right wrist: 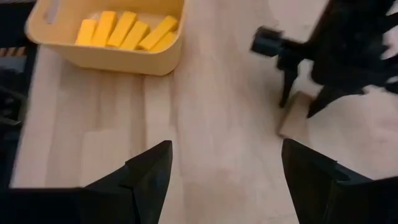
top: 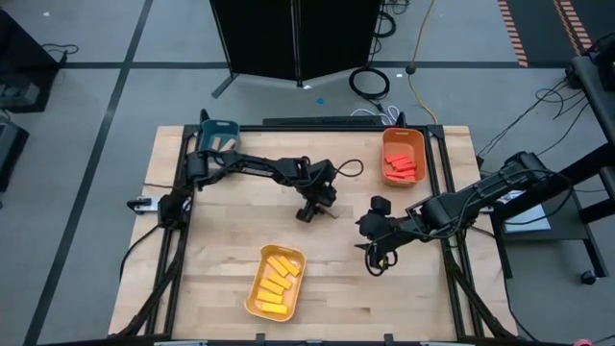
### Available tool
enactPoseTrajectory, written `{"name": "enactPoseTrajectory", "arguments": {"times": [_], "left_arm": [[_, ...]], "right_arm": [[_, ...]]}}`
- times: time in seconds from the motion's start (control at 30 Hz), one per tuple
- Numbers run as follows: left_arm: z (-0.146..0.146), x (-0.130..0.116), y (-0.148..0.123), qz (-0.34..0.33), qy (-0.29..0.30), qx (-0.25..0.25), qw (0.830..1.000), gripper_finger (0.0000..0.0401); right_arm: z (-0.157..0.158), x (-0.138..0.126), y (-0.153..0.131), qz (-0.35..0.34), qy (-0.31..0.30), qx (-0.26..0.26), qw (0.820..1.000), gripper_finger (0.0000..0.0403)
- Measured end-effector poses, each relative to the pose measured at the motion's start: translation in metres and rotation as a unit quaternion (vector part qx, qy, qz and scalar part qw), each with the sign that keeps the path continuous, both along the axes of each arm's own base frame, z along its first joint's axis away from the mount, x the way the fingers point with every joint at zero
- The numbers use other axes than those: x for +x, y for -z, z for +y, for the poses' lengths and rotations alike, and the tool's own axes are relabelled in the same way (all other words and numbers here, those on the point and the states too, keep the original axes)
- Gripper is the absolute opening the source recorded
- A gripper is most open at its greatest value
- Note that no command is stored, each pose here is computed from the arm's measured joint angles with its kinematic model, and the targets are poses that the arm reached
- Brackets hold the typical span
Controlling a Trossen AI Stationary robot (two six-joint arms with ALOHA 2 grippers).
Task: Sort blocks
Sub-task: Put the brown block into the blue bin
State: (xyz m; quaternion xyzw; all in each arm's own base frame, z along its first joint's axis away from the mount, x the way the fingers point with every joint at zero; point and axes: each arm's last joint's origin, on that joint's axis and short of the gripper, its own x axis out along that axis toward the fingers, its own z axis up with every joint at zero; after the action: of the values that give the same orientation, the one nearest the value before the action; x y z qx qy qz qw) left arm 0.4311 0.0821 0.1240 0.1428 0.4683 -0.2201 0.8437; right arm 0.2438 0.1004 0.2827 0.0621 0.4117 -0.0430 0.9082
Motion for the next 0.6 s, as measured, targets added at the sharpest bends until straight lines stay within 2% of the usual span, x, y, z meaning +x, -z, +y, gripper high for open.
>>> {"name": "enactPoseTrajectory", "arguments": {"times": [0.1,0.23,0.33,0.47,0.6], "left_arm": [[0.000,0.001,0.000,0.002,-0.021,-0.010,1.000,0.0153],[0.000,0.002,-0.002,-0.003,-0.039,-0.016,0.999,0.0083],[-0.002,-0.002,-0.012,-0.004,-0.041,-0.038,0.998,0.0079],[-0.006,-0.010,-0.058,-0.040,-0.046,-0.043,0.997,0.0079],[-0.009,-0.034,-0.106,-0.046,-0.061,-0.036,0.996,0.0079]], "right_arm": [[-0.001,0.000,0.000,-0.008,0.015,-0.019,1.000,0.0240],[-0.002,0.000,0.000,-0.010,0.020,-0.022,1.000,0.0240],[-0.002,0.000,0.000,-0.006,0.026,-0.018,0.999,0.0240],[-0.002,-0.001,0.000,-0.004,0.030,-0.018,0.999,0.0240],[-0.002,-0.001,0.000,-0.004,0.019,-0.028,0.999,0.0240]]}}
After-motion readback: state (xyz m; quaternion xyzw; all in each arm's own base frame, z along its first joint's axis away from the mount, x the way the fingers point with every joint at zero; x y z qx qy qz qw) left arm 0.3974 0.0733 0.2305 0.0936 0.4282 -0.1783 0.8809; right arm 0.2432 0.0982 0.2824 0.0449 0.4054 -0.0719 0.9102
